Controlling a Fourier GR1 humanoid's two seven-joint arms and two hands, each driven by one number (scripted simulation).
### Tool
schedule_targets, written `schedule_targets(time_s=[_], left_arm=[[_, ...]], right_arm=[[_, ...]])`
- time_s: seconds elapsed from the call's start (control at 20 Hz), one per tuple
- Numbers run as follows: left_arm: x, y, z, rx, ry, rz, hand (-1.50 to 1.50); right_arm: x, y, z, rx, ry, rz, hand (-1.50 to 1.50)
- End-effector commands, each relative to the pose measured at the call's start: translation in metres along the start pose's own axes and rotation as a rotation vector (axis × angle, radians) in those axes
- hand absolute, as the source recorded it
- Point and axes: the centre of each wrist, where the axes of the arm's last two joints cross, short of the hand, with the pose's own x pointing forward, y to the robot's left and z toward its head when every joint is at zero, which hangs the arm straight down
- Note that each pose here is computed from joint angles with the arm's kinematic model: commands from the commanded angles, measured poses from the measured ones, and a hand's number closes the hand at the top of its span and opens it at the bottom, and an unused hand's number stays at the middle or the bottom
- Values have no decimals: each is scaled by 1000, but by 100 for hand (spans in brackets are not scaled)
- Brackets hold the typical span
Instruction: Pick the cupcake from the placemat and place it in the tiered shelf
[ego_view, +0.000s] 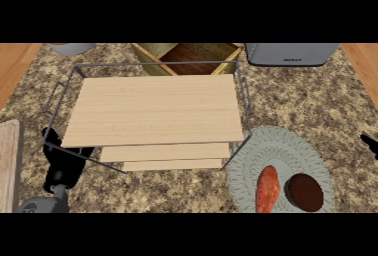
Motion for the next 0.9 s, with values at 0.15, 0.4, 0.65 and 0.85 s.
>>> schedule_targets(time_s=[0.15, 0.4, 0.65, 0.85], left_arm=[[8, -1, -9, 6, -2, 2, 0], [24, -4, 10, -8, 7, 8, 0], [10, 2, 4, 9, 13, 5, 0], [2, 18, 9, 8, -6, -21, 0]], right_arm=[[8, 35, -15, 54, 49, 115, -150], [9, 59, -25, 22, 139, 132, -150], [0, 67, -19, 4, 150, 174, -150], [18, 88, -31, -23, 155, 170, -150]])
